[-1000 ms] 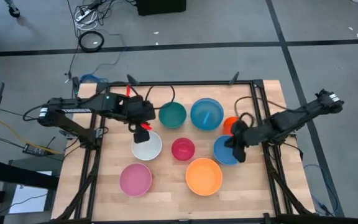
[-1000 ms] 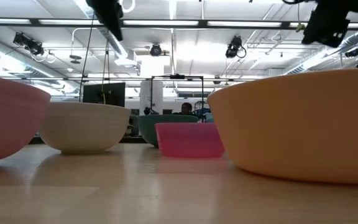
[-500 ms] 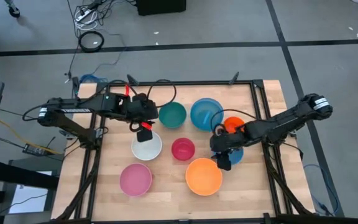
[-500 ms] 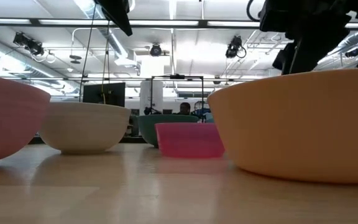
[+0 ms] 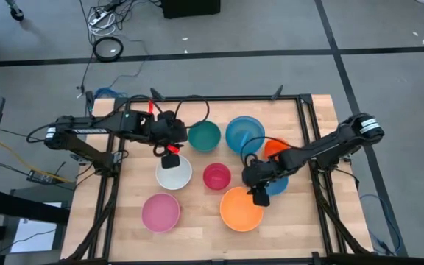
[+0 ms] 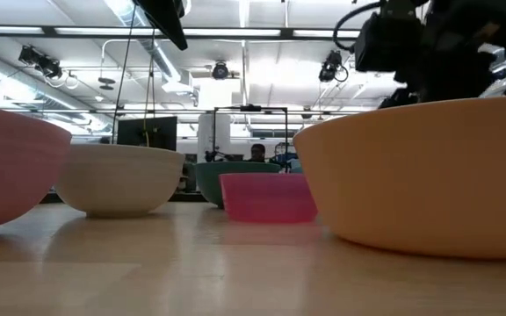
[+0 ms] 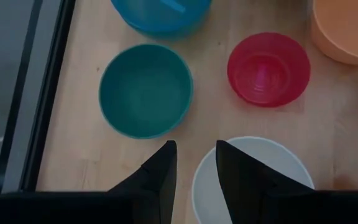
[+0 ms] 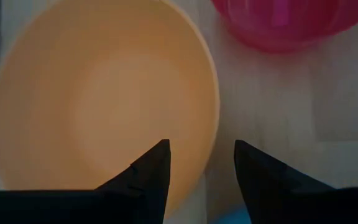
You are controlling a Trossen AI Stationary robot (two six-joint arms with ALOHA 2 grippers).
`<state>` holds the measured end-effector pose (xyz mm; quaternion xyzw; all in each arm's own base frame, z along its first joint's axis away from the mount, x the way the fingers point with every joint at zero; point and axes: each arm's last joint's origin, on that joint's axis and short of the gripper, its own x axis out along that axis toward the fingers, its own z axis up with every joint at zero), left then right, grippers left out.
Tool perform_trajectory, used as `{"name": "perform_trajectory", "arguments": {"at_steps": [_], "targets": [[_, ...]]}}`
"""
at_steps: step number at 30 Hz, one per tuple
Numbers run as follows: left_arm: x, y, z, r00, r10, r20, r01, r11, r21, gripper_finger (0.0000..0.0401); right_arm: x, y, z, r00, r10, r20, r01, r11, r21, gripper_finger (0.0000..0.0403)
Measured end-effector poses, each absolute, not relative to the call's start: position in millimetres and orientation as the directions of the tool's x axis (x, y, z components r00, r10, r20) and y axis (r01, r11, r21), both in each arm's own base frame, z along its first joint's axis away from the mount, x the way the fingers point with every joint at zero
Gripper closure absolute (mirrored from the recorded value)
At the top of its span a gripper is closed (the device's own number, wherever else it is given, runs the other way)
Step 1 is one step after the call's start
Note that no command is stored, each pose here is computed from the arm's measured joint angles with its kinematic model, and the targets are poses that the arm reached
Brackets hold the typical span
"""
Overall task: Nest bowls inside each other
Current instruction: Stack the light orange bowl on top of the light blue bowl
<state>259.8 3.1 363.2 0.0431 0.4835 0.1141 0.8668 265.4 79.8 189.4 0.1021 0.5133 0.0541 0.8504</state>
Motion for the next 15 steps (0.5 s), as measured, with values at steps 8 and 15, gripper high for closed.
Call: {"name": "perform_trajectory", "arguments": {"at_steps": [8, 15], "targets": [[260, 3, 363, 0.506, 0.24, -0.828, -0.157, 0.97, 0.185, 0.028, 273, 82, 170, 0.42, 0.179, -0.889, 0.026, 0.978, 0.209, 0.0248], [260, 3, 363, 0.507, 0.24, -0.828, -0.158, 0.97, 0.185, 0.028, 274, 82, 171, 0.437, 0.177, -0.882, 0.018, 0.979, 0.205, 0.0322]]}}
